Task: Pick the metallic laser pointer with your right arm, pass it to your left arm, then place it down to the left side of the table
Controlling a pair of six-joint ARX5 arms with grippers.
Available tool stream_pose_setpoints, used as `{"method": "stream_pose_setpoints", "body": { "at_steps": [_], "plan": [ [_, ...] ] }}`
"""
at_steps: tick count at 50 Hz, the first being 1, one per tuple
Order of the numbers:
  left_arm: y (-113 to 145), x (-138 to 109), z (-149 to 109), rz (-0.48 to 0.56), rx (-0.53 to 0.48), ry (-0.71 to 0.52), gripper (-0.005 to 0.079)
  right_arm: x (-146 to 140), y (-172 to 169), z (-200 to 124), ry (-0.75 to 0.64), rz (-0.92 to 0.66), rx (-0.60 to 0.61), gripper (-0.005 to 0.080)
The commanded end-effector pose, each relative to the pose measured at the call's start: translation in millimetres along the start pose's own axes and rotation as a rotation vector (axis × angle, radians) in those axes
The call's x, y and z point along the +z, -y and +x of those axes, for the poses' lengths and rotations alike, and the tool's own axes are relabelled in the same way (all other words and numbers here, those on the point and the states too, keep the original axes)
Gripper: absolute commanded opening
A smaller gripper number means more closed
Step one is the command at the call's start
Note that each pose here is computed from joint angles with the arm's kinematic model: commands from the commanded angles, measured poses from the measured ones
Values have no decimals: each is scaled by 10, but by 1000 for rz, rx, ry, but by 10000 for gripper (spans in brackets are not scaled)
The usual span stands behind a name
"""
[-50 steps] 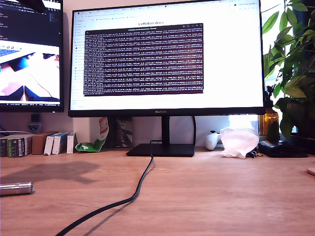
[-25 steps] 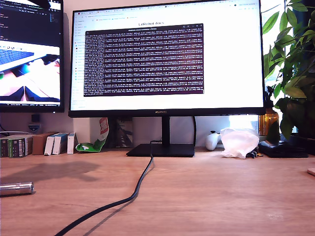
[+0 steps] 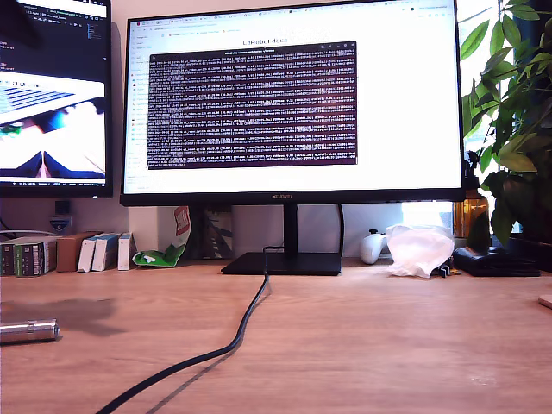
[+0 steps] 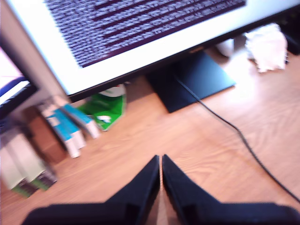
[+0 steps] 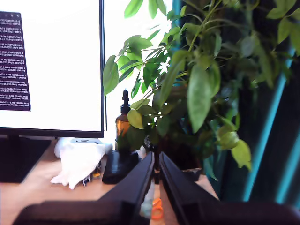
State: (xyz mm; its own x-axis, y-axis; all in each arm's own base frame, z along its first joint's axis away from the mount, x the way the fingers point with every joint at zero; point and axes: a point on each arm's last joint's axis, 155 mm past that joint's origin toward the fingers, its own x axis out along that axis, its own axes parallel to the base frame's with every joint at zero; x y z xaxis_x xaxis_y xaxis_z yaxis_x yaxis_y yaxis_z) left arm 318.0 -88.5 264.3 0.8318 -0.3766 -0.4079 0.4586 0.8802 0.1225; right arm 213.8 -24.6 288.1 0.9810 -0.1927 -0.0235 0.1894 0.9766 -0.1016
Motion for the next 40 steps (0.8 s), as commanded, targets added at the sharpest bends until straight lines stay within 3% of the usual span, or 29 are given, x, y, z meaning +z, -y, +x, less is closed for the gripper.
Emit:
{"method": "stream_pose_setpoints", "body": {
  "at_steps": [1, 13, 24, 40],
  "plan": [
    [-21, -117, 19, -10, 15, 3, -19, 22, -3, 37, 39, 18, -11, -11],
    [19, -268, -29, -41, 33, 60, -19, -180, -61, 140, 31, 44, -18, -11],
    [58, -287, -125, -97, 46, 139, -19, 26, 159, 116, 124, 180, -127, -11],
    [238, -163, -327, -51, 21, 252, -19, -93, -44, 152, 82, 191, -27, -11]
  ]
}}
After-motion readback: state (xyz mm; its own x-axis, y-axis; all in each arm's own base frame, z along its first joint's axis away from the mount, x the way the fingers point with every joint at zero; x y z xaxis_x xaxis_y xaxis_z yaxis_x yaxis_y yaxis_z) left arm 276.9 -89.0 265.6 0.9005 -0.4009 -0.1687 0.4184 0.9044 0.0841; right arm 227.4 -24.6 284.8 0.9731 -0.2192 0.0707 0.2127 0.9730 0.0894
